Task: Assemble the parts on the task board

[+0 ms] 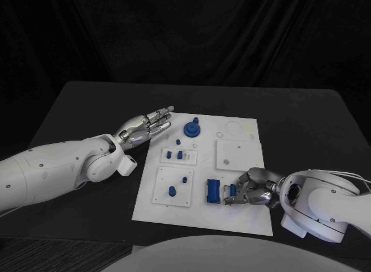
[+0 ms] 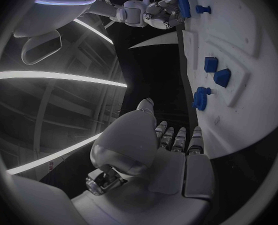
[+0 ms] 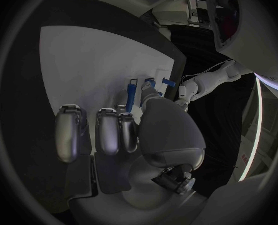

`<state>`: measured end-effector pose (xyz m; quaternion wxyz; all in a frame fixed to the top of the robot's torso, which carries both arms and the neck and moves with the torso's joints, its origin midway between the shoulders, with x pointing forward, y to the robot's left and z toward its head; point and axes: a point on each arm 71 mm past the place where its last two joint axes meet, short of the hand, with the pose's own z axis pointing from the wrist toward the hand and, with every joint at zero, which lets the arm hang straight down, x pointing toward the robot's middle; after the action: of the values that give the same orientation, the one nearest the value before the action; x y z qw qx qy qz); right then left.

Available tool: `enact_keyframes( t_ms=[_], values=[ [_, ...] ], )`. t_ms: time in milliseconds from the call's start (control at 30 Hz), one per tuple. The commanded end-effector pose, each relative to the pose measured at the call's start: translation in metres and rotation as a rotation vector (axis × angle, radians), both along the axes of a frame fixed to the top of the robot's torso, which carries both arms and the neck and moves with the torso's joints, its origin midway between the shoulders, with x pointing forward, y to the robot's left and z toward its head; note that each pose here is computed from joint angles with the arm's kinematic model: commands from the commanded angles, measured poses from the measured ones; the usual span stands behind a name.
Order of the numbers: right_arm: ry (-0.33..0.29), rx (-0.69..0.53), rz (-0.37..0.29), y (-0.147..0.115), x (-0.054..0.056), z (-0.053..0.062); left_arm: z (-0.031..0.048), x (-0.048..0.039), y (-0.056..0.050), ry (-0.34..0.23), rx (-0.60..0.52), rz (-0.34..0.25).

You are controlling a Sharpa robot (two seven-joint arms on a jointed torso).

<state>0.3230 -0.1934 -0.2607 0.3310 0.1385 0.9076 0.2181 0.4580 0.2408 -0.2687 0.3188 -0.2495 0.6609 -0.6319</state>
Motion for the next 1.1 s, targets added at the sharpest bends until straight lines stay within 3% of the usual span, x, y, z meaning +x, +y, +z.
enact_keyframes(
  t_ms=[33, 900, 1033, 1100],
  values=[
    [-0.023, -0.013, 0.019, 0.0017, -0.0015, 0.0012, -0.0009, -0.0013, -0.0011, 0.009, -0.009, -0.015],
    [-0.042, 0.012, 0.013, 0.0036, -0.0024, 0.0038, -0.0050, -0.0035, 0.0002, 0.026, -0.003, -0.015],
    [-0.079, 0.036, 0.000, 0.0006, -0.0013, 0.0068, -0.0049, -0.0038, 0.0007, 0.025, -0.003, -0.015],
    [-0.131, 0.059, -0.001, -0.0014, 0.0004, 0.0104, -0.0048, -0.0039, 0.0011, 0.024, -0.004, -0.014]
  ],
)
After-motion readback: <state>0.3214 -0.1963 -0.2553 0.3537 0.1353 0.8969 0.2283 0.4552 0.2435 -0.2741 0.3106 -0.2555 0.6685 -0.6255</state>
